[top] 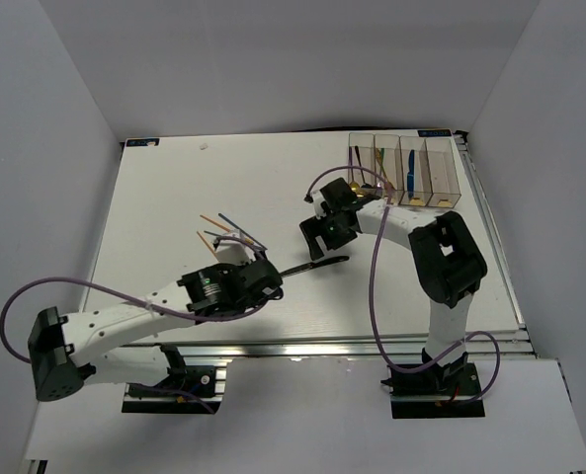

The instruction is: Sort the eating utensils into containers

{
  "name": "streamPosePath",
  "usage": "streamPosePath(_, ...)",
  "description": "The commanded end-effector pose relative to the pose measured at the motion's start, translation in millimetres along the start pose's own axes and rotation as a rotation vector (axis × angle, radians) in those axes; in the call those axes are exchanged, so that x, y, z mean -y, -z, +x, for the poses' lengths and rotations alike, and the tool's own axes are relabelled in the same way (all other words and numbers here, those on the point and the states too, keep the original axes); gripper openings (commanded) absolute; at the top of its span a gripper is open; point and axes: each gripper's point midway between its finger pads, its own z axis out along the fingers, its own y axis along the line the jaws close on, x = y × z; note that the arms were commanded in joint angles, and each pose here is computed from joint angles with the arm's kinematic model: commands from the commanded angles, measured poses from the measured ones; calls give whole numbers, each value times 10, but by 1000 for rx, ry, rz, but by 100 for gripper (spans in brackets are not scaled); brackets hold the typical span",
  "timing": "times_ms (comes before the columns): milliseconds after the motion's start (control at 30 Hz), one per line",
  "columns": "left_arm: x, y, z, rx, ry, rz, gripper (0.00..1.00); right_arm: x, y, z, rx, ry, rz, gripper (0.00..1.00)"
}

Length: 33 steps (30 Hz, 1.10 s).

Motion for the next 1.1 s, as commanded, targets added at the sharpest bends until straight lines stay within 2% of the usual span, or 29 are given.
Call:
streamPosePath(0, -99, 166, -141, 41, 25, 45, 88, -174, -67, 209, -46, -87, -82, 89)
streamPosePath(167, -299, 226, -197, 69, 25, 29, 88, -159, -69, 589, -54, -302, -5, 89)
streamPosePath(300, -398, 229, -184, 71, 15, 15, 88, -249, -36, 901, -75, -372, 16, 88)
streamPosePath(633, -431, 151, -23, 29, 20, 27, 89, -1014, 75, 871, -63, -286, -70, 88)
streamPosePath(767, -490, 184, -40, 36, 33, 34, 89, -1007, 142, 857, -57, -291, -24, 88)
streamPosePath(900, -544, 226, -91, 55, 41, 40, 90, -847, 178, 786, -28, -269, 135, 86)
streamPosePath(1067, -546, 241, -129, 64, 8, 24, 90, -859, 69, 856, -97, -244, 260, 84)
